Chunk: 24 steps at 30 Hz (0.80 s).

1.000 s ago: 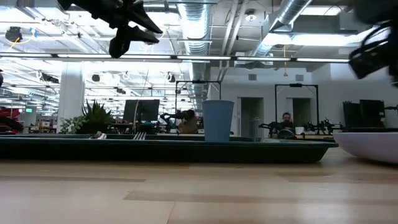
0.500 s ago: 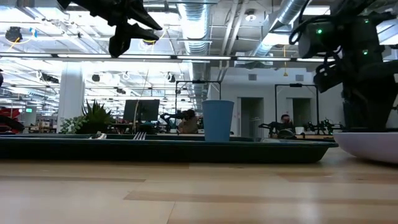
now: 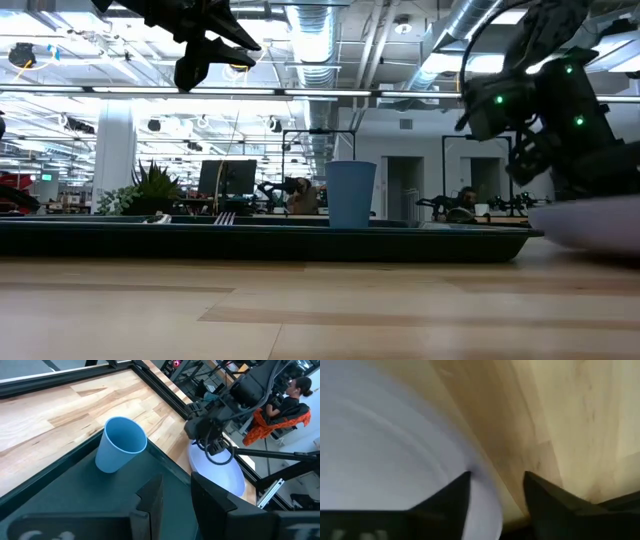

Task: Pick and place plate/cup/fork/spoon on tray
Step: Put the purple plate on the black tray to the right of the orange fork

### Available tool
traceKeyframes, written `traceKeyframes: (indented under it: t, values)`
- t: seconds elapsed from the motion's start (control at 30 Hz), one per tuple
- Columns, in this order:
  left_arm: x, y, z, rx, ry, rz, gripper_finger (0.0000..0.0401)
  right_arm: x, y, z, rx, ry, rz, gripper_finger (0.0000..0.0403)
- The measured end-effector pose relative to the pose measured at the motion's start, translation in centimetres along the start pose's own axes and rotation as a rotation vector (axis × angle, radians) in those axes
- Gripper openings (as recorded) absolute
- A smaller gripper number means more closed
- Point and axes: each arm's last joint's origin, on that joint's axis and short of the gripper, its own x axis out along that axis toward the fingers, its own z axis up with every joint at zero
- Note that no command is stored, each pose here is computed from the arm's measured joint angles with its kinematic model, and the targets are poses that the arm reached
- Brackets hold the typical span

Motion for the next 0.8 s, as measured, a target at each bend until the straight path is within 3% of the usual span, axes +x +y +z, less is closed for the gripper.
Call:
traceKeyframes:
  t: [0.23,0.43,0.53,0.8]
  values:
    - [0.0,0.0,0.0,-0.007,0.000,0.000,0.0085,0.4,0.1,-0.3,-0.010,0.093,-0.008,0.0023]
    - [0.0,0.0,0.0,-0.012,0.000,0.000,0.0085,-0.3,0.2,-1.4,-0.038,0.086,-0.023,0.0019]
    - [0.0,0.0,0.0,-0.034,0.000,-0.001,0.0085,-1.3,0.4,-2.2,-0.038,0.048,0.025,0.0007]
    - [0.0,-0.8,-0.2,-0.088,-0.004,-0.039,0.0085,-6.5,0.5,-4.2,0.111,-0.167,0.152,0.0003]
